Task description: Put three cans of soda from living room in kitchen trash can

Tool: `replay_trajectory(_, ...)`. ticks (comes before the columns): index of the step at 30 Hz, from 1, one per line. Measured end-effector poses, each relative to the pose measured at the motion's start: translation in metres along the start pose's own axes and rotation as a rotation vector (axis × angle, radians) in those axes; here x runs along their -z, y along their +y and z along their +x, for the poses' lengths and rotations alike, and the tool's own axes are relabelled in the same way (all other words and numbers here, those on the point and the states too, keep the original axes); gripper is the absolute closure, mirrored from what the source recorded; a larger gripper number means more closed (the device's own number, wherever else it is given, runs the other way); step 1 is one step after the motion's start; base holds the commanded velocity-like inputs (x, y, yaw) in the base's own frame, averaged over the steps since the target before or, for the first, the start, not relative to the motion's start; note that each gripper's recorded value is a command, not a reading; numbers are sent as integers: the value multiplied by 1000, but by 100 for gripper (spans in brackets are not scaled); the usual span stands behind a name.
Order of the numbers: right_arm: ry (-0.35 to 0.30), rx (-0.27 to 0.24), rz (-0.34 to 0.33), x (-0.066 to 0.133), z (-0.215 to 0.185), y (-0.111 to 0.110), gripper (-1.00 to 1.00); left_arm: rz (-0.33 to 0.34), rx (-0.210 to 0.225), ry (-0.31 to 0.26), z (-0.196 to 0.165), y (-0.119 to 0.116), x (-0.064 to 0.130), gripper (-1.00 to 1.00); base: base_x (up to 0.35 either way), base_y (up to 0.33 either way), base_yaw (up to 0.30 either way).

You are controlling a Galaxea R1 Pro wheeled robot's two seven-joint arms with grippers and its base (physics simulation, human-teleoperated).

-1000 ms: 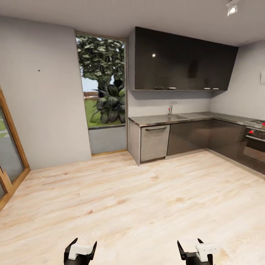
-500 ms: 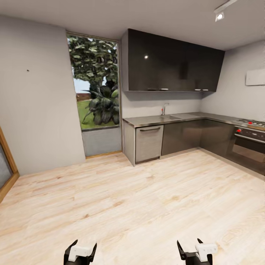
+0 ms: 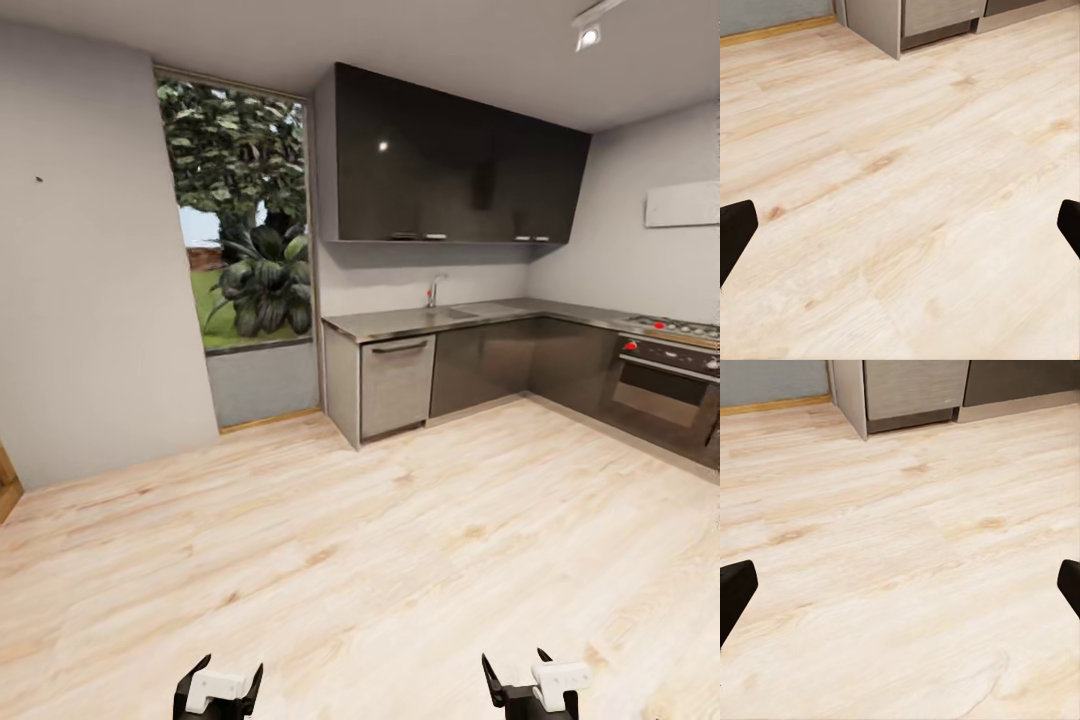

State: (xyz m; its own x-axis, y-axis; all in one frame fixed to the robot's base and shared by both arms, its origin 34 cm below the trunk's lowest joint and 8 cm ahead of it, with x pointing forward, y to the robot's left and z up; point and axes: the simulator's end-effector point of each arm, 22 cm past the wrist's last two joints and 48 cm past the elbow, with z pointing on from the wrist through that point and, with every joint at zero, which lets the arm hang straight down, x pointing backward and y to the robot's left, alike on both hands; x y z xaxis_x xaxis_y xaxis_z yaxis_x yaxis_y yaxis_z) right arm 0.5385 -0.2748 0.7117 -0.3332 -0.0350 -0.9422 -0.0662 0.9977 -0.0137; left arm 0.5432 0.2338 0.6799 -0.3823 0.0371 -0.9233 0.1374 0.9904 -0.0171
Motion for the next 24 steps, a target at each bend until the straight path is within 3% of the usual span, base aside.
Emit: replay_trajectory(24,22,-2,-1,-1,9,1,-100,-1,5,22,10,0,0,-100,180,286,-195)
